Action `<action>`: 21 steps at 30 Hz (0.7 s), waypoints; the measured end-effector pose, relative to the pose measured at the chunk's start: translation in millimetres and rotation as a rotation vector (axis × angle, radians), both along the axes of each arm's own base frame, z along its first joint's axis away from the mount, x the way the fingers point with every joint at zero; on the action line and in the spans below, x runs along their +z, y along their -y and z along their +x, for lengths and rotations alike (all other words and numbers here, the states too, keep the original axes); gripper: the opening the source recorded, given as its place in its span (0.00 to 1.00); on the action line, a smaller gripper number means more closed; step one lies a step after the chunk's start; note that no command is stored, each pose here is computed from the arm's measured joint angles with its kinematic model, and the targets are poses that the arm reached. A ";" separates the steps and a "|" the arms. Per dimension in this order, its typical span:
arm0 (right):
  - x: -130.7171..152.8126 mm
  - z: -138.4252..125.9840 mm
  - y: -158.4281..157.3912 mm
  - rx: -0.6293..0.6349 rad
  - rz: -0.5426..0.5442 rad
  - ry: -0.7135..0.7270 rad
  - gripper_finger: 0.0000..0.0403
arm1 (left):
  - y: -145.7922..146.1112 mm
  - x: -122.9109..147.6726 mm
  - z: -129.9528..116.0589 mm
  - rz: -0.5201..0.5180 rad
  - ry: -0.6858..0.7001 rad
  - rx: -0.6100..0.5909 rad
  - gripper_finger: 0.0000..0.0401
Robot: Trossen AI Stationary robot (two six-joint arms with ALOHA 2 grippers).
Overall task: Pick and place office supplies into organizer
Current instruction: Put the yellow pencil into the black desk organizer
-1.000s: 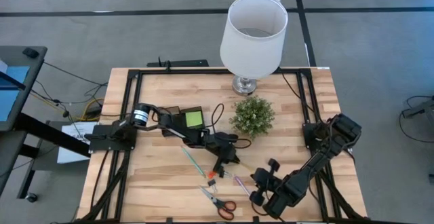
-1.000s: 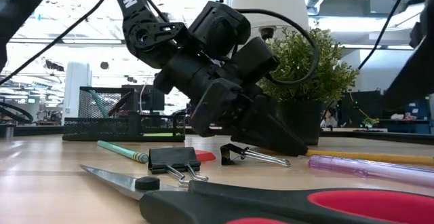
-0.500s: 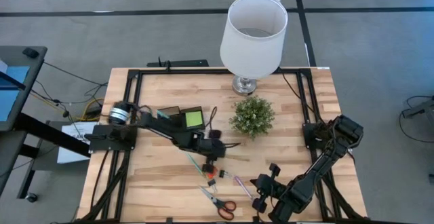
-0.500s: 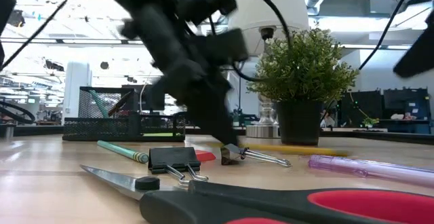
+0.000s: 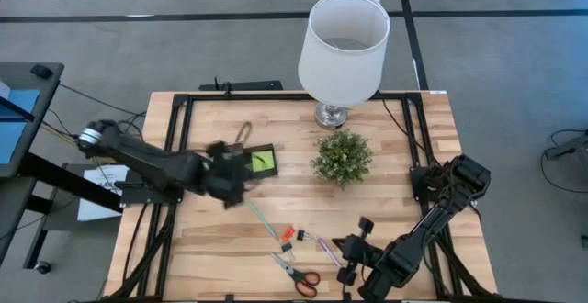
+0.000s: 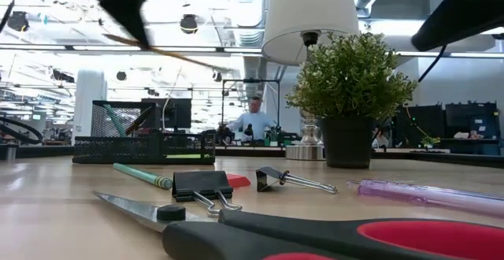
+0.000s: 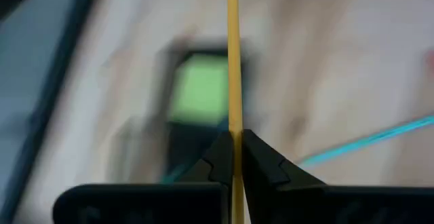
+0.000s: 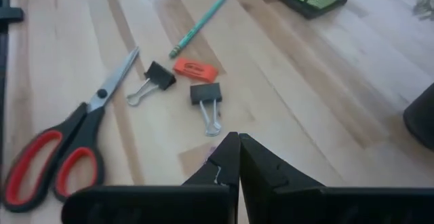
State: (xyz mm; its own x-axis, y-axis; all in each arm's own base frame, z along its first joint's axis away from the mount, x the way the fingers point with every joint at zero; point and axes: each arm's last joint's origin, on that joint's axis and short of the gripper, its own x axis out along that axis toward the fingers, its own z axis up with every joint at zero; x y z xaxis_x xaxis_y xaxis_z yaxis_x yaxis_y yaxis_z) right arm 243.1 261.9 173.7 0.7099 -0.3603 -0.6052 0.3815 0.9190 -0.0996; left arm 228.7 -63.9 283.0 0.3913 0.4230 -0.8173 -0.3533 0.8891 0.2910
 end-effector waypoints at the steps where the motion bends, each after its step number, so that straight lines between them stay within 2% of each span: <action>1: 0.0 0.8 0.7 0.008 -0.013 -0.007 0.00 | -5.3 3.9 -12.0 0.019 -0.027 0.057 0.00; 4: 0.0 4.0 3.8 0.021 -0.042 -0.022 0.00 | -18.6 9.3 -37.1 0.057 -0.140 0.172 0.00; 7: 0.0 8.5 8.0 0.015 -0.053 -0.029 0.00 | -26.6 9.7 -50.4 0.102 -0.273 0.235 0.00; 11: 0.0 14.3 13.7 -0.003 -0.058 -0.032 0.00 | -32.4 1.7 -43.9 0.112 -0.343 0.205 0.00; 15: 0.1 18.0 16.7 -0.016 -0.051 -0.027 0.00 | -43.0 -14.7 -29.0 0.160 -0.442 0.232 0.00; 21: 0.0 20.0 18.5 -0.022 -0.045 -0.030 0.00 | -55.5 -41.1 -10.5 0.185 -0.662 0.176 0.00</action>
State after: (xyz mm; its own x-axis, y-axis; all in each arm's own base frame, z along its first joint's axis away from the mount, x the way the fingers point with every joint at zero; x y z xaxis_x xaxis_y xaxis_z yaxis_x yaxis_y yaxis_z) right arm 263.1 243.4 173.8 0.6831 -0.4031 -0.6090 0.3980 0.9047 -0.1524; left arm 218.3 -8.4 242.0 -0.2497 0.5894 -0.7683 -0.1834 0.7503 0.6351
